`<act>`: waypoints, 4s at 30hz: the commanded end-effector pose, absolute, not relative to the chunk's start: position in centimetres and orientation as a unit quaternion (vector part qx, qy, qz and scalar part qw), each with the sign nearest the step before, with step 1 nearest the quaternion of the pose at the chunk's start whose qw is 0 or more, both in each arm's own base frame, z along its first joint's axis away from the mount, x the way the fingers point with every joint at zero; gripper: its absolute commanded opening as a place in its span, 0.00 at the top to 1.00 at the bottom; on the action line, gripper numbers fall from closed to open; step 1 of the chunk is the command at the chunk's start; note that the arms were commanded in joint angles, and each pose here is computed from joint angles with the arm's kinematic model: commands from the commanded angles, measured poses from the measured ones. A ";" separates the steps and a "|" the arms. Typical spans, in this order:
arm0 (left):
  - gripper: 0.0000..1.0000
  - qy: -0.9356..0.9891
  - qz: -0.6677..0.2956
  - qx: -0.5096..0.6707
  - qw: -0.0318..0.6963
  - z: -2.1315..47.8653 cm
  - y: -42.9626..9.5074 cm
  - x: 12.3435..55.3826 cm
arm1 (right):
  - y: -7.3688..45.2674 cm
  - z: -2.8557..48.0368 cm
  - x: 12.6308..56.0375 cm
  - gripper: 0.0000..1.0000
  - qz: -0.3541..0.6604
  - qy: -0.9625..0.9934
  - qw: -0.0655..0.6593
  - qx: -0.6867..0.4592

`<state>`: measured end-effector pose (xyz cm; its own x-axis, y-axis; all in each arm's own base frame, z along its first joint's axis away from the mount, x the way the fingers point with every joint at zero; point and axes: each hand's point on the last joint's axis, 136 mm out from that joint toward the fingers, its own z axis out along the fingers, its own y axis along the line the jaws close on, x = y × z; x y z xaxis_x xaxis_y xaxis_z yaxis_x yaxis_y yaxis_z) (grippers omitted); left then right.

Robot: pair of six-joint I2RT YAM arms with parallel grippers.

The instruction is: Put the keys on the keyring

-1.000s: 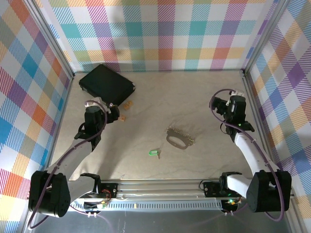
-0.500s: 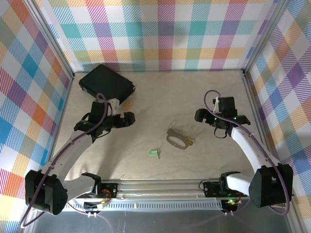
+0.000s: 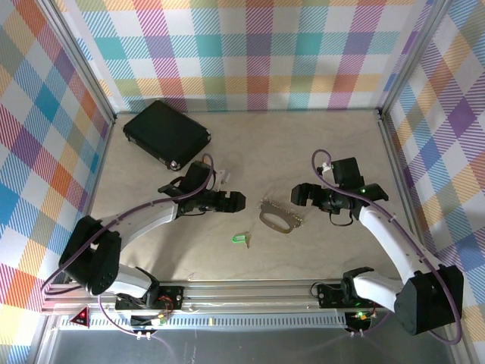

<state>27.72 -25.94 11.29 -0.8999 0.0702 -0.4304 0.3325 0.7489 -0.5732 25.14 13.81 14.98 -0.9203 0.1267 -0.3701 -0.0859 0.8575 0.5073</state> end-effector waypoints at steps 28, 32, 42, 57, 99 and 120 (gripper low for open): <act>0.44 0.907 -0.371 0.104 0.171 6.0 -32.7 30.9 | 14.8 14.0 22.6 0.01 0.303 0.939 0.161 0.010; 0.47 0.907 -0.369 0.107 0.170 5.5 -33.1 31.1 | 14.8 14.3 22.6 0.01 0.302 0.939 0.166 0.008; 0.58 0.909 -0.368 0.111 0.163 4.2 -33.9 31.6 | 14.5 14.7 22.6 0.01 0.297 0.939 0.174 0.007; 0.77 0.911 -0.363 0.115 0.157 2.9 -34.5 31.7 | 14.0 15.1 22.8 0.01 0.282 0.941 0.187 0.009; 0.89 0.902 -0.379 0.124 0.166 3.5 -35.5 32.2 | 13.4 15.7 22.6 0.01 0.269 0.942 0.202 0.005; 1.00 0.894 -0.361 0.172 0.201 8.0 -34.2 30.8 | 13.5 17.7 22.9 0.01 0.275 0.934 0.227 -0.004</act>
<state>31.72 -34.08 4.55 -0.9054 0.1129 -0.4092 0.3631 0.7053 -0.6089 22.68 13.15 15.71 -0.9149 0.1359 -0.3801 -0.0840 0.8570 0.5085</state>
